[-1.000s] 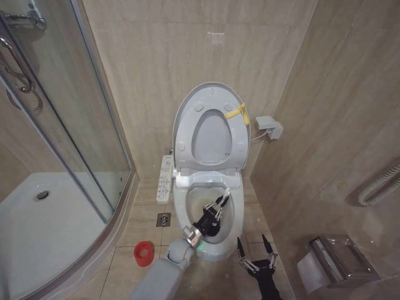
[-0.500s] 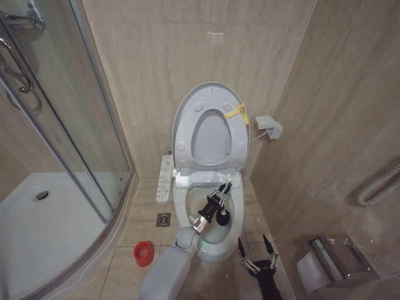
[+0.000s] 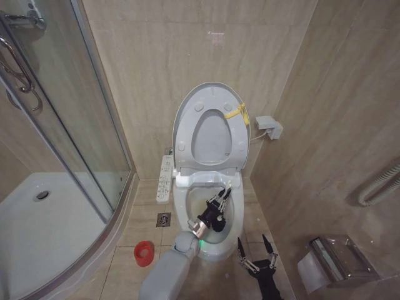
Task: Open the toilet lid, clean the toilet bowl with a toilet brush, close the toilet lid, and flush.
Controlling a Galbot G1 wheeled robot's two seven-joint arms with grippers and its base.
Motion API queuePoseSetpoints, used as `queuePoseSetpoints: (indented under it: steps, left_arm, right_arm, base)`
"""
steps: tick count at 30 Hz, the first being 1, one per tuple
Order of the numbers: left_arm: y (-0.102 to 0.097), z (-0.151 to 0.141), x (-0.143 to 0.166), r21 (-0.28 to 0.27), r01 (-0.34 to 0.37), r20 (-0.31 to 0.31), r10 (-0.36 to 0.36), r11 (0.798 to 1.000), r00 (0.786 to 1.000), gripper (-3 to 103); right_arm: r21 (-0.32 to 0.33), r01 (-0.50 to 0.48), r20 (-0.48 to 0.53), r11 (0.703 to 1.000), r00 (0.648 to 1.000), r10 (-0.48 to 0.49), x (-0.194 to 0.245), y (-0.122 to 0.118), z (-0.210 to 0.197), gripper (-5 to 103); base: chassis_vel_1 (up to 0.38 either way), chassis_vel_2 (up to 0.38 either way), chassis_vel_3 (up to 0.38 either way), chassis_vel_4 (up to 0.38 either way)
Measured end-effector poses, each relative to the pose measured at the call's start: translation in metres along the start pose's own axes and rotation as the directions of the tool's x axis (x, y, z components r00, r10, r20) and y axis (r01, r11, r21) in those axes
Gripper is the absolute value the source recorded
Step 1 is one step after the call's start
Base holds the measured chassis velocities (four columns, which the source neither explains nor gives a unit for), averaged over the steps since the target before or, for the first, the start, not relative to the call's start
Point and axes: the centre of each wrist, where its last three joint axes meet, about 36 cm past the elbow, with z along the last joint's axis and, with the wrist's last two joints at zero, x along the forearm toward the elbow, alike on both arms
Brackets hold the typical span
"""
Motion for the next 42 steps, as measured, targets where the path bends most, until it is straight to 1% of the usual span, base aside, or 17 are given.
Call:
queuePoseSetpoints:
  steps: [3, 6, 11, 14, 20, 24, 28, 31, 35, 37, 42]
  left_arm:
    - [0.006, -0.007, -0.009, -0.011, -0.003, 0.023, 0.003, 1.0, 1.0, 16]
    - [0.011, -0.008, -0.011, -0.018, -0.005, 0.027, 0.005, 1.0, 1.0, 16]
    - [0.017, -0.003, -0.006, -0.02, 0.0, 0.007, 0.0, 1.0, 1.0, 16]
    - [0.018, 0.005, 0.001, -0.015, 0.006, -0.02, -0.006, 1.0, 1.0, 16]
    - [0.018, 0.007, 0.004, -0.013, 0.008, -0.026, -0.009, 1.0, 1.0, 16]
    - [0.014, -0.006, -0.011, -0.022, -0.018, 0.019, 0.019, 1.0, 1.0, 16]
    - [0.016, -0.01, -0.019, -0.022, -0.023, 0.037, 0.024, 1.0, 0.999, 16]
    - [0.015, -0.01, -0.019, -0.015, -0.023, 0.038, 0.023, 1.0, 0.999, 16]
    - [0.009, -0.006, -0.016, 0.003, -0.031, 0.029, 0.03, 1.0, 0.999, 16]
    - [-0.002, 0.001, -0.009, 0.018, -0.049, 0.014, 0.048, 0.999, 0.999, 16]
    - [-0.011, 0.011, 0.003, 0.036, -0.058, -0.016, 0.058, 0.998, 0.998, 16]
  right_arm:
    - [0.0, -0.002, -0.001, 1.0, 1.0, 0.002, 0.001, 0.0, 0.0, 100]
    - [0.0, -0.003, -0.001, 1.0, 1.0, 0.003, 0.001, 0.0, 0.0, 100]
    - [0.002, -0.005, -0.002, 1.0, 1.0, 0.005, 0.003, 0.0, 0.0, 100]
    - [0.003, -0.006, -0.001, 1.0, 1.0, 0.006, 0.004, 0.0, 0.001, 100]
    - [0.001, -0.004, 0.0, 1.0, 1.0, 0.004, 0.004, 0.001, 0.001, 100]
    - [0.001, -0.004, -0.001, 1.0, 1.0, 0.004, 0.006, 0.002, 0.001, 100]
    - [0.002, -0.005, -0.002, 1.0, 1.0, 0.005, 0.007, 0.001, 0.001, 100]
    - [0.001, -0.006, -0.003, 1.0, 1.0, 0.006, 0.007, 0.002, 0.002, 100]
    - [-0.002, -0.006, -0.004, 1.0, 1.0, 0.006, 0.006, 0.004, 0.005, 100]
    - [-0.004, -0.005, -0.005, 1.0, 1.0, 0.005, 0.006, 0.007, 0.007, 100]
    - [-0.005, -0.005, -0.005, 1.0, 1.0, 0.005, 0.005, 0.01, 0.008, 100]
  base:
    - [0.0, 0.0, 0.0, 0.0]
    - [0.0, 0.0, 0.0, 0.0]
    - [0.0, 0.0, 0.0, 0.0]
    - [0.0, 0.0, 0.0, 0.0]
    - [0.0, 0.0, 0.0, 0.0]
    - [0.0, 0.0, 0.0, 0.0]
    - [0.0, 0.0, 0.0, 0.0]
    - [0.0, 0.0, 0.0, 0.0]
    - [0.0, 0.0, 0.0, 0.0]
    - [0.0, 0.0, 0.0, 0.0]
    - [0.0, 0.0, 0.0, 0.0]
